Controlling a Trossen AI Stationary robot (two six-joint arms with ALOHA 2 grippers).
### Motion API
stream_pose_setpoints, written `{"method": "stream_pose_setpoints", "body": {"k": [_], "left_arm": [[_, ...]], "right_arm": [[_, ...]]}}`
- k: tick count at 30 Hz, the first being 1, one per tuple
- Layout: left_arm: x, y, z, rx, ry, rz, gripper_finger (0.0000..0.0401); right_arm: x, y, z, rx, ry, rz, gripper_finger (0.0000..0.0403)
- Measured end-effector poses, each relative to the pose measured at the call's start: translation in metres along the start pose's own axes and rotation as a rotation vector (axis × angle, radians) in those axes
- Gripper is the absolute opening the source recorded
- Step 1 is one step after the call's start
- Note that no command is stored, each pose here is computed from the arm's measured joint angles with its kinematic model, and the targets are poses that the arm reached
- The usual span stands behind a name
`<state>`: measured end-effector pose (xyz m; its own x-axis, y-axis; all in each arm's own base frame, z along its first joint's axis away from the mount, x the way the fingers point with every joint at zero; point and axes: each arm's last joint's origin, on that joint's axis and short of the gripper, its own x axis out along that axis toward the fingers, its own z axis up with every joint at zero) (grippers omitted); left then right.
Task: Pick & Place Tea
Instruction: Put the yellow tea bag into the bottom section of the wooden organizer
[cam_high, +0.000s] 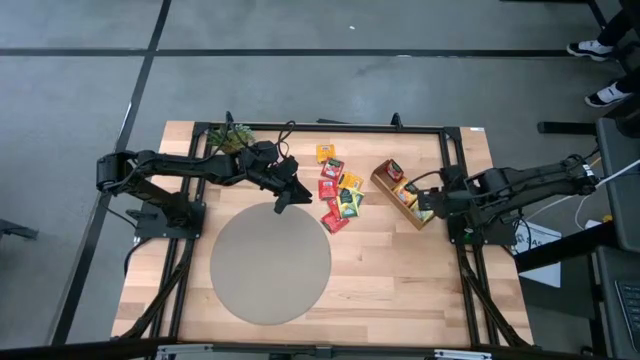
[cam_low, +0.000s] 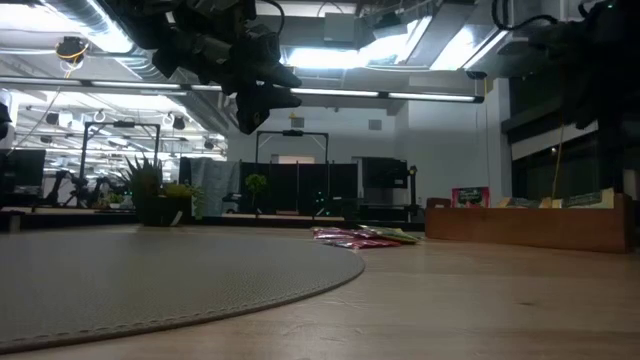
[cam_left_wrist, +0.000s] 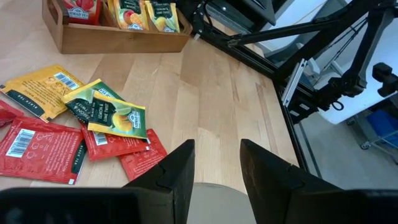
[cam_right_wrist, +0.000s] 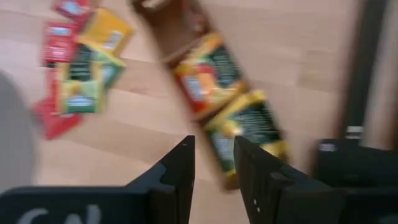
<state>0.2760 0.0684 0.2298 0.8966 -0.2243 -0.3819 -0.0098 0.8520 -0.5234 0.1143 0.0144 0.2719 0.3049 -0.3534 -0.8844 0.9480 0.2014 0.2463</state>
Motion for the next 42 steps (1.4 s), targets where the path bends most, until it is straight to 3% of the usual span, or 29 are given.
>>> {"method": "stream_pose_setpoints", "body": {"k": [5,11,17,25,34,42], "left_arm": [[0.000,0.000,0.000,0.000,0.000,0.000,0.0126],[0.000,0.000,0.000,0.000,-0.001,0.003,0.0126],[0.000,0.000,0.000,-0.003,-0.005,0.011,0.0126],[0.000,0.002,0.000,-0.027,-0.019,0.052,0.0125],[0.000,0.002,0.000,-0.022,-0.018,0.051,0.0125],[0.000,0.002,0.000,-0.016,-0.018,0.052,0.0125]], "right_arm": [[0.002,0.021,-0.001,0.035,0.000,0.144,0.0112],[0.015,0.058,-0.008,-0.012,-0.017,0.269,0.0113],[0.033,0.082,-0.016,-0.059,-0.019,0.273,0.0104],[0.040,0.078,-0.024,-0.112,0.134,0.194,0.0009],[0.037,0.048,-0.032,-0.161,0.566,-0.086,0.0006],[0.033,0.030,-0.031,-0.203,0.609,-0.264,0.0004]]}}
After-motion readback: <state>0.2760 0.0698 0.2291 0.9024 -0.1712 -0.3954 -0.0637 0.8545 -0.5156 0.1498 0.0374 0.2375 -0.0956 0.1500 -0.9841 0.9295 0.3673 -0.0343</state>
